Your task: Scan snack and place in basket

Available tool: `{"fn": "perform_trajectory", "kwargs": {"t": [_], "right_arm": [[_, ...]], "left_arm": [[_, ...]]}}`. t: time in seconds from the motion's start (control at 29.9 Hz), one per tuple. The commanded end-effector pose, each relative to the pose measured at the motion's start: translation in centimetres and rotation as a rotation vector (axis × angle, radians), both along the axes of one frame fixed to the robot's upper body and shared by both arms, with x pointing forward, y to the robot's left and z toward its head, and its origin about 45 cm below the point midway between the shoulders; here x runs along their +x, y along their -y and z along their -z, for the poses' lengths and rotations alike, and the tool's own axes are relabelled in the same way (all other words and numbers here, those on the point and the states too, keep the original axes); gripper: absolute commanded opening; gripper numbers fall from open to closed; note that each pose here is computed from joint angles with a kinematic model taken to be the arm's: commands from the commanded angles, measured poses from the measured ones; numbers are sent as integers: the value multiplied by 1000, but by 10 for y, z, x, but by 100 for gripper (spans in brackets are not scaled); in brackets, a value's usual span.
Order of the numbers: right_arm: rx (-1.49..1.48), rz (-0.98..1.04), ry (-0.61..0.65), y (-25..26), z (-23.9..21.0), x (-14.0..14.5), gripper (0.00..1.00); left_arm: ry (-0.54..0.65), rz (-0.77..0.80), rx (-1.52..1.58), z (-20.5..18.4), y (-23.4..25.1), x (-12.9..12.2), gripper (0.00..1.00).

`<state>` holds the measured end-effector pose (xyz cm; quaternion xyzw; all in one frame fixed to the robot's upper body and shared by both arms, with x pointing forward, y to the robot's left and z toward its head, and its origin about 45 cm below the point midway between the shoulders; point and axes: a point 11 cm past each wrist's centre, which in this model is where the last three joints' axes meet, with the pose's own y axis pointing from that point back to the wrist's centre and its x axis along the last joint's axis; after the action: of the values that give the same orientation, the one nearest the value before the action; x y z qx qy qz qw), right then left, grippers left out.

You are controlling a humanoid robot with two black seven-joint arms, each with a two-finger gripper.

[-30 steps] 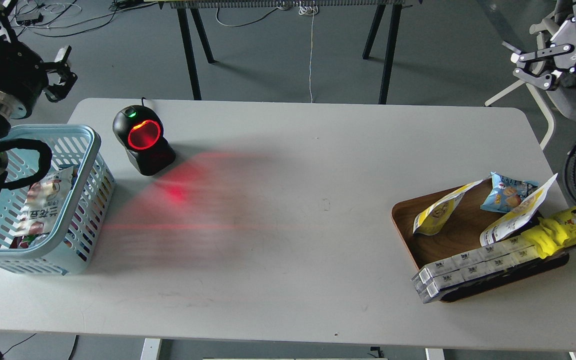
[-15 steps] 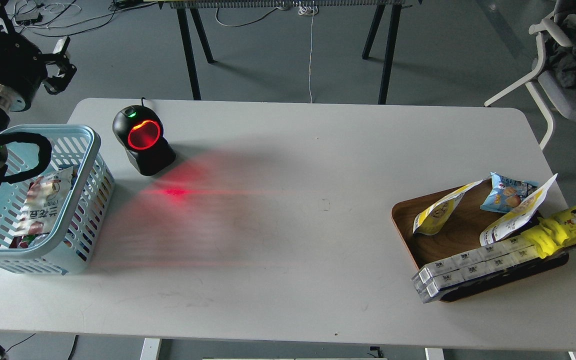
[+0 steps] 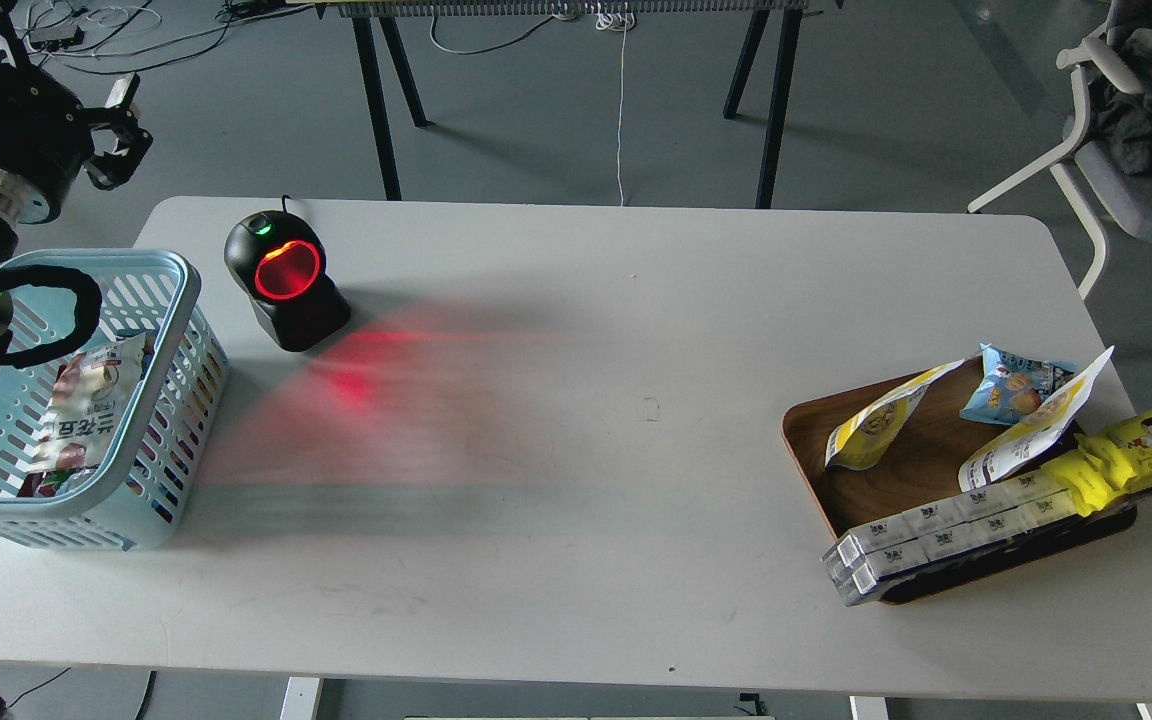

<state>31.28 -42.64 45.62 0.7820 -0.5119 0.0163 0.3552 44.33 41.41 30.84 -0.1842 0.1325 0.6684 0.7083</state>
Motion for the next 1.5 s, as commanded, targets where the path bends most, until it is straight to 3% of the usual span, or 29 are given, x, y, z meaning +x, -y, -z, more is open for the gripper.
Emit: {"fn": "perform_trajectory", "kwargs": {"t": [0.0,0.4,0.64,0.84,1.04,1.2,1.47], "right_arm": [[-2,12,6,5,13,19,96],[70,-40,79,-32,20,82,99],[-9,-113,17,-78,4,114,99],[-75,-123,-39,-95,-26,107,99],[-62,-154,-135,-113,-21,67,99],[-55,-146,-221,-128,17,25,99],[-55,-26,-299,-99,49,22,99]], "left_arm": [[0,-2,2,-1,-1,-1,100],[-9,5,3,3,2,0,100],[-6,6,-3,1,5,2,100],[-4,5,-4,0,6,3,100],[-3,6,-5,1,7,3,100],[-6,8,-12,3,9,3,100],[-8,14,-19,5,13,4,100]]}}
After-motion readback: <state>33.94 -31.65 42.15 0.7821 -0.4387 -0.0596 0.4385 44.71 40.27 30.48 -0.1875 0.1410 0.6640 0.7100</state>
